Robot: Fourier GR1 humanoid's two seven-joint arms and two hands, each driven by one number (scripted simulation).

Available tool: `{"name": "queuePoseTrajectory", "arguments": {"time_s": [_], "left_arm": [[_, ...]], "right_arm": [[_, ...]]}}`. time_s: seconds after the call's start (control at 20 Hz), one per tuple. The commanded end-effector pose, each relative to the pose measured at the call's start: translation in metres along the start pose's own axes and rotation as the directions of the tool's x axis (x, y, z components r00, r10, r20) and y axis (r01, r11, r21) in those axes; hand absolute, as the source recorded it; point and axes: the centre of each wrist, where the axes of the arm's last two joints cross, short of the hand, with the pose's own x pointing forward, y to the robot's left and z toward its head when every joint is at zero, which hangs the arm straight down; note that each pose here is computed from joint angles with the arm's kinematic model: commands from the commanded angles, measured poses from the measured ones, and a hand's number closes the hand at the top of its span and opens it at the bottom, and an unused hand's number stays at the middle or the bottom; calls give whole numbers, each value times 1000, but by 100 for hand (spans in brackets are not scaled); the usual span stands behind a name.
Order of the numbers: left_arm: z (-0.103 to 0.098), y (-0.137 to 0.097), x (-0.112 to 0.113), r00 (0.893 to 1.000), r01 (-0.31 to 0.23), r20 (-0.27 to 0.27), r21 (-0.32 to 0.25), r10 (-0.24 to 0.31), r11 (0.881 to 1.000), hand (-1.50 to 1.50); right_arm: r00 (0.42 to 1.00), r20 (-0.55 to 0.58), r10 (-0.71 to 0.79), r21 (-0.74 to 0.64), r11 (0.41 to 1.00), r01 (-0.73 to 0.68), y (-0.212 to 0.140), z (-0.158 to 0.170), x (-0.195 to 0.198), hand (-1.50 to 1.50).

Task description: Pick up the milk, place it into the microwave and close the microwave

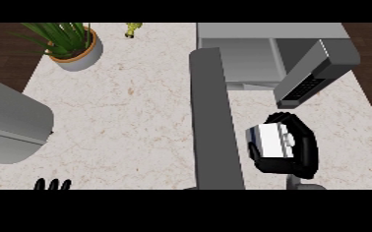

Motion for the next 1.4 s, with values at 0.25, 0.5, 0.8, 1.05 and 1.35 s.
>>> {"name": "queuePoseTrajectory", "arguments": {"time_s": [0.25, 0.5, 0.8, 1.05, 1.35], "left_arm": [[9, 20, 18, 1000, 8, 18, 14, -9, 1000, -150], [5, 8, 11, 1000, 28, 13, 7, -28, 1000, -150], [-6, 35, 1, 1000, 23, -5, 7, -23, 1000, -150], [4, 53, 18, 1000, 19, 5, -6, -19, 1000, -150], [6, 34, -4, 1000, 6, -6, -14, -6, 1000, -150]], "right_arm": [[995, -6, 99, 27, 995, -99, 47, -22, 4, 150], [989, -44, 139, 4, 990, -139, 48, -50, -25, 150], [962, -138, 236, -18, 970, -241, 58, -90, -44, 150], [965, -155, 210, -60, 973, -222, 58, -108, -61, 150], [918, -177, 354, -50, 929, -367, 54, -118, -72, 150]]}}
